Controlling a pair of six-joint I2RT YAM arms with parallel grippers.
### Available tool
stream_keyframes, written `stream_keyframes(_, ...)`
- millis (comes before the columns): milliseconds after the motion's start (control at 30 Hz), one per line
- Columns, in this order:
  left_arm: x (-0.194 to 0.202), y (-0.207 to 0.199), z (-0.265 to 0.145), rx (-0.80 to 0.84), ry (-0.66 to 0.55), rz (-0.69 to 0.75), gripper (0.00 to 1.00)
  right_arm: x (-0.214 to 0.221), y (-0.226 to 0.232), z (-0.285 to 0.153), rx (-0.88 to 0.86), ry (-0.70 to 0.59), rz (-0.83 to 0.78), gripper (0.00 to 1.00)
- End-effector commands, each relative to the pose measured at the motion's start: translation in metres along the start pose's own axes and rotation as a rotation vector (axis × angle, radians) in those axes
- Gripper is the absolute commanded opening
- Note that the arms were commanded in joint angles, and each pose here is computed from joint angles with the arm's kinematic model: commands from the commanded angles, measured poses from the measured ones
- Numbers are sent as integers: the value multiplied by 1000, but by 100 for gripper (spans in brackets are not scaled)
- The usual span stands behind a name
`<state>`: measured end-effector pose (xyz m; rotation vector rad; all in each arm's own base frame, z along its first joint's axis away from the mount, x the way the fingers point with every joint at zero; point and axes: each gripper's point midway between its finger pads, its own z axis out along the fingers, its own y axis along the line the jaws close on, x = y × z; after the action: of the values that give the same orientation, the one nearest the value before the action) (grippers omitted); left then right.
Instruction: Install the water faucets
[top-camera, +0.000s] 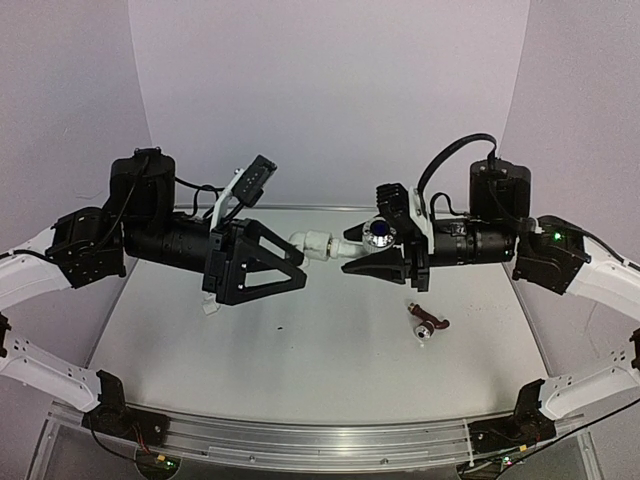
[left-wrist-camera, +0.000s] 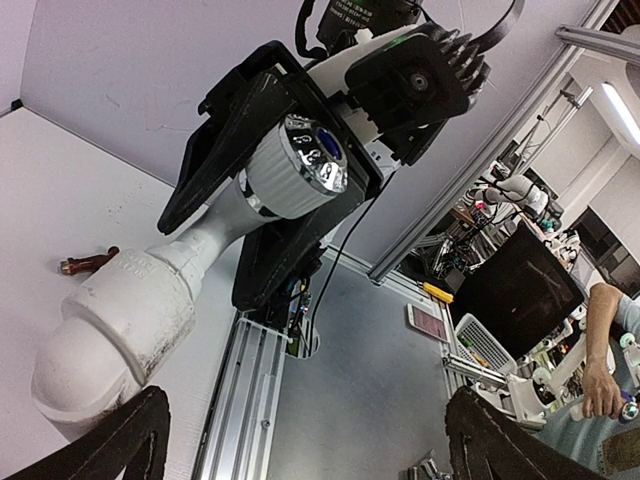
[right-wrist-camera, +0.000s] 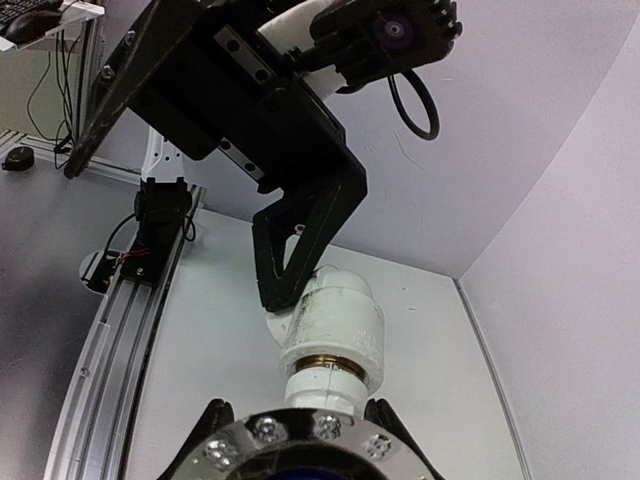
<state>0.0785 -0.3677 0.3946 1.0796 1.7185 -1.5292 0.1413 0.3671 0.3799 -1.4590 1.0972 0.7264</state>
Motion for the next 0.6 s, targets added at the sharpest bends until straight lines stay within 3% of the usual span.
stream_keyframes(0,-5,4,-1,-22,-22,17,96,-56,-9,-14,9,-173,-28,0)
stream_keyframes(133,-1,0,-3,7,-27,11,97,-58,-11,-15,24,-176,-41,0)
stream_keyframes(433,4,11,-9,-33,-89,-118,91,-62,-12,-29,78,-176,-272,0)
stream_keyframes(567,-2,10,-5,-21,-93,-132,89,-62,-10,-28,70,-180,-301,0)
